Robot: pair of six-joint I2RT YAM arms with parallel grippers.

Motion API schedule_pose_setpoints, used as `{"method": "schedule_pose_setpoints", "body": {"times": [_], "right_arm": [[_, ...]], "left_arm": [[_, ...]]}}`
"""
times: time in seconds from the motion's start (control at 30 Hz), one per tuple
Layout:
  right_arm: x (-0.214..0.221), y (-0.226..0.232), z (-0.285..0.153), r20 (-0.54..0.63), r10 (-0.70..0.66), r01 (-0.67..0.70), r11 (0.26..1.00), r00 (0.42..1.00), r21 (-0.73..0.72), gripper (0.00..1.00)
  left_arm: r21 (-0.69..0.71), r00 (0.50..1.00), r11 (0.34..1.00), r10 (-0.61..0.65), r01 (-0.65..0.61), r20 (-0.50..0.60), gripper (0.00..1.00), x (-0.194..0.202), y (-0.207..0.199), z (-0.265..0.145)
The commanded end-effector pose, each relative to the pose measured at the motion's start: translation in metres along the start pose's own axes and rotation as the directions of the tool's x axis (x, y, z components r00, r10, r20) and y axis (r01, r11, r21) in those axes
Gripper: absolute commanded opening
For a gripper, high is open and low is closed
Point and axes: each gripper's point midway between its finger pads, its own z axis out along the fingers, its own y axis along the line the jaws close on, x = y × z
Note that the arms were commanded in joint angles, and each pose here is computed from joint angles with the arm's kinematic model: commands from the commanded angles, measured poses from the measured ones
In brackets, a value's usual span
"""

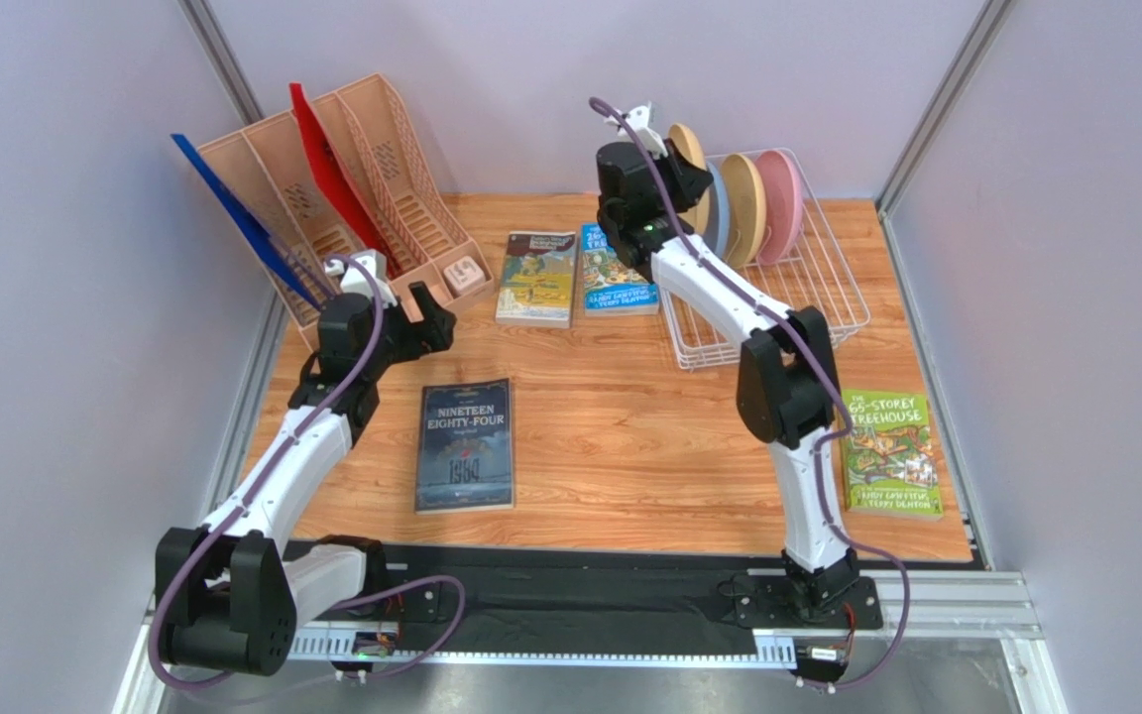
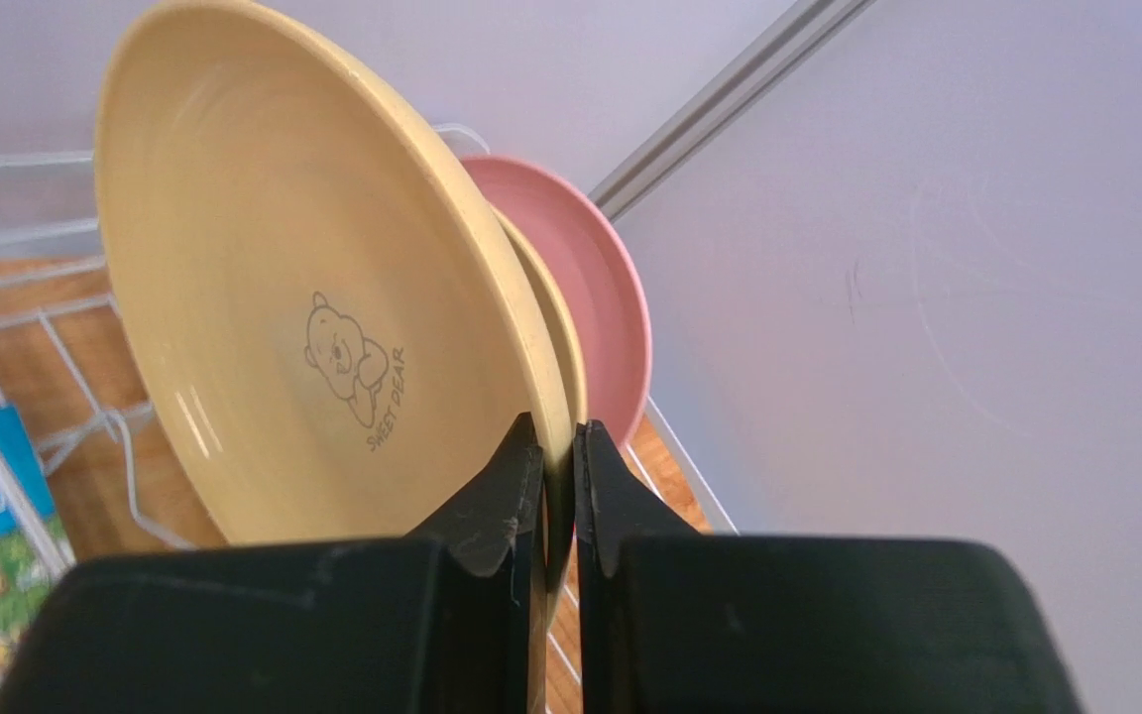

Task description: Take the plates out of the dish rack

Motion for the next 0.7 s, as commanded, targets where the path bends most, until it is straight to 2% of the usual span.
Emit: {"method": "schedule_pose_setpoints", "body": {"times": [0.0, 0.03, 0.07, 0.1, 0.17, 0.2, 0.23, 0.27, 0.3, 0.37, 0.4, 0.43, 0.5, 0.53, 0.57, 0.63, 0.67], "right_arm": [[-0.050, -0.112, -0.041, 0.027, 0.394, -0.394, 0.919, 0.919, -0.013, 0.00], [-0.032, -0.113, -0.049, -0.012, 0.345, -0.346, 0.937, 0.938, -0.053, 0.00], [-0.030, -0.111, -0.056, -0.025, 0.382, -0.382, 0.917, 0.924, -0.117, 0.00], [-0.037, -0.135, -0.070, -0.017, 0.443, -0.440, 0.884, 0.896, -0.156, 0.00], [-0.013, -0.120, -0.086, -0.074, 0.427, -0.431, 0.866, 0.901, -0.254, 0.00], [-0.014, -0.131, -0.099, -0.090, 0.457, -0.461, 0.830, 0.885, -0.315, 0.00], [0.006, -0.106, -0.114, -0.166, 0.420, -0.449, 0.782, 0.892, -0.432, 0.00], [0.015, -0.101, -0.125, -0.198, 0.411, -0.454, 0.752, 0.890, -0.479, 0.00], [0.017, -0.109, -0.138, -0.221, 0.436, -0.483, 0.697, 0.872, -0.530, 0.00], [0.051, -0.081, -0.167, -0.323, 0.388, -0.501, 0.581, 0.863, -0.641, 0.00], [0.045, -0.092, -0.180, -0.333, 0.439, -0.535, 0.505, 0.835, -0.677, 0.00], [0.072, -0.070, -0.201, -0.411, 0.382, -0.552, 0.422, 0.828, -0.719, 0.00], [0.080, -0.065, -0.219, -0.460, 0.398, -0.589, 0.320, 0.794, -0.742, 0.00], [0.080, -0.069, -0.235, -0.484, 0.399, -0.598, 0.237, 0.779, -0.766, 0.00], [0.100, -0.060, -0.243, -0.532, 0.372, -0.628, 0.212, 0.760, -0.749, 0.00], [0.095, -0.064, -0.259, -0.560, 0.391, -0.640, 0.105, 0.730, -0.761, 0.00], [0.107, -0.059, -0.264, -0.593, 0.374, -0.663, 0.084, 0.713, -0.744, 0.00]], "left_arm": [[0.146, 1.000, 0.989, 0.012, -0.015, 0.023, 1.00, -0.016, -0.031, -0.004], [0.173, 1.000, 0.985, 0.008, -0.012, 0.029, 1.00, -0.018, -0.037, -0.005], [0.206, 1.000, 0.978, 0.006, -0.011, 0.028, 1.00, -0.019, -0.045, -0.006], [0.252, 1.000, 0.968, 0.001, -0.007, 0.024, 1.00, -0.020, -0.054, -0.008], [0.305, 1.000, 0.952, 0.006, -0.014, 0.024, 1.00, -0.022, -0.069, -0.011], [0.358, 1.000, 0.934, 0.008, -0.014, 0.016, 1.00, -0.022, -0.080, -0.015], [0.397, 1.000, 0.918, -0.010, 0.003, 0.017, 1.00, -0.024, -0.089, -0.017], [0.450, 1.000, 0.893, -0.018, 0.016, 0.000, 1.00, -0.021, -0.100, -0.021], [0.480, 0.999, 0.877, -0.037, 0.029, 0.007, 1.00, -0.025, -0.109, -0.023], [0.546, 0.999, 0.837, -0.038, 0.036, -0.007, 1.00, -0.021, -0.129, -0.030], [0.569, 0.999, 0.822, -0.042, 0.031, 0.005, 0.99, -0.023, -0.136, -0.031], [0.597, 0.998, 0.801, -0.053, 0.050, -0.013, 0.99, -0.019, -0.148, -0.035], [0.633, 0.998, 0.772, -0.058, 0.058, -0.021, 0.99, -0.015, -0.161, -0.038], [0.654, 0.998, 0.753, -0.058, 0.067, -0.036, 0.99, -0.010, -0.172, -0.041], [0.659, 0.997, 0.749, -0.059, 0.073, -0.043, 0.99, -0.006, -0.176, -0.042], [0.686, 0.998, 0.724, -0.052, 0.067, -0.044, 0.99, 0.002, -0.192, -0.048], [0.677, 0.997, 0.732, -0.060, 0.077, -0.050, 0.99, 0.007, -0.193, -0.046]]}}
